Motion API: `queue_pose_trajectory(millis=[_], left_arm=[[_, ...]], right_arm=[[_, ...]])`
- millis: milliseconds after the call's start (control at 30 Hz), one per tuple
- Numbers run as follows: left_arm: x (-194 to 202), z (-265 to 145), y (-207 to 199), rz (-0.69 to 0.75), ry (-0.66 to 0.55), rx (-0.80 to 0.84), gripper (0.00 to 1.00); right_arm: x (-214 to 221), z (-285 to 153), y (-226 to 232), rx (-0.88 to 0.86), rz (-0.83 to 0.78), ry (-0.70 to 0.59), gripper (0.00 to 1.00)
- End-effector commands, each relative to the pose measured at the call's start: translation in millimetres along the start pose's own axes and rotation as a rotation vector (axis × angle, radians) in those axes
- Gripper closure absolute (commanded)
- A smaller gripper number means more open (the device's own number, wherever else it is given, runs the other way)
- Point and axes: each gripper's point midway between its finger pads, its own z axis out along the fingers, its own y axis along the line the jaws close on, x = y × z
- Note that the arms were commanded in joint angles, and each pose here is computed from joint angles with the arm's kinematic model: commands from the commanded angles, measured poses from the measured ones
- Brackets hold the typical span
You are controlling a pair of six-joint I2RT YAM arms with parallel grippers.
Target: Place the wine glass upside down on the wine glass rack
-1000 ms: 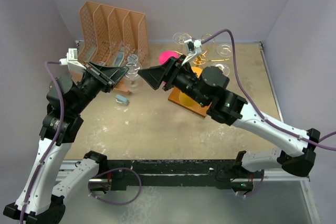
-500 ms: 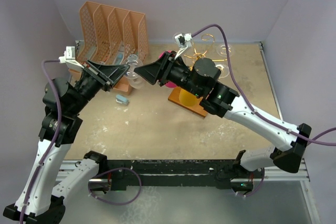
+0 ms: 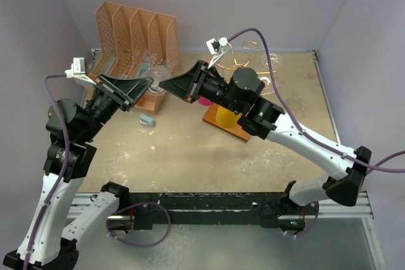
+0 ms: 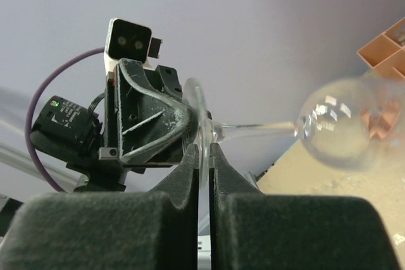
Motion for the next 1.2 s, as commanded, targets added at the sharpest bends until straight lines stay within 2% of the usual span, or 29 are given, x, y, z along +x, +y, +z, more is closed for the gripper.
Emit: queue_pose_trajectory(millis=[0, 100, 267, 467, 700, 1000, 1167], left_arm=[[-13.7, -12.6, -35.4, 0.059, -0.056, 0.093, 0.74], [-20.7, -18.3, -29.9, 0.110, -0.094, 0.041, 0.60], [-37.4, -33.6, -17.0, 0.188, -0.186, -0.072, 0.49], [-53.6, -53.4, -7.0, 0.245, -0.278, -0.168, 0.47], [-52.5, -65.7, 5.4, 0.287, -0.289, -0.215, 0.47], [-32.5, -66.0, 33.1, 0.282, -0.211, -0.259, 0.47], [-24.7, -63.2, 43.6, 0.293, -0.166, -0.283, 0.48]], right_arm=[[-26.8, 2.5, 47.2, -0.160, 0.008, -0.046, 1.00], [-33.9, 5.4, 54.5, -0.179, 0.029, -0.061, 1.00], [-58.8, 11.5, 60.5, -0.181, 0.048, -0.119, 1.00], [-89.0, 21.5, 49.5, -0.165, 0.058, -0.175, 1.00], [-137.9, 25.8, 26.9, -0.129, 0.041, -0.259, 1.00], [-223.7, 8.3, -55.9, 0.025, 0.036, -0.418, 1.00], [-257.1, -9.7, -103.0, 0.107, 0.038, -0.469, 1.00]])
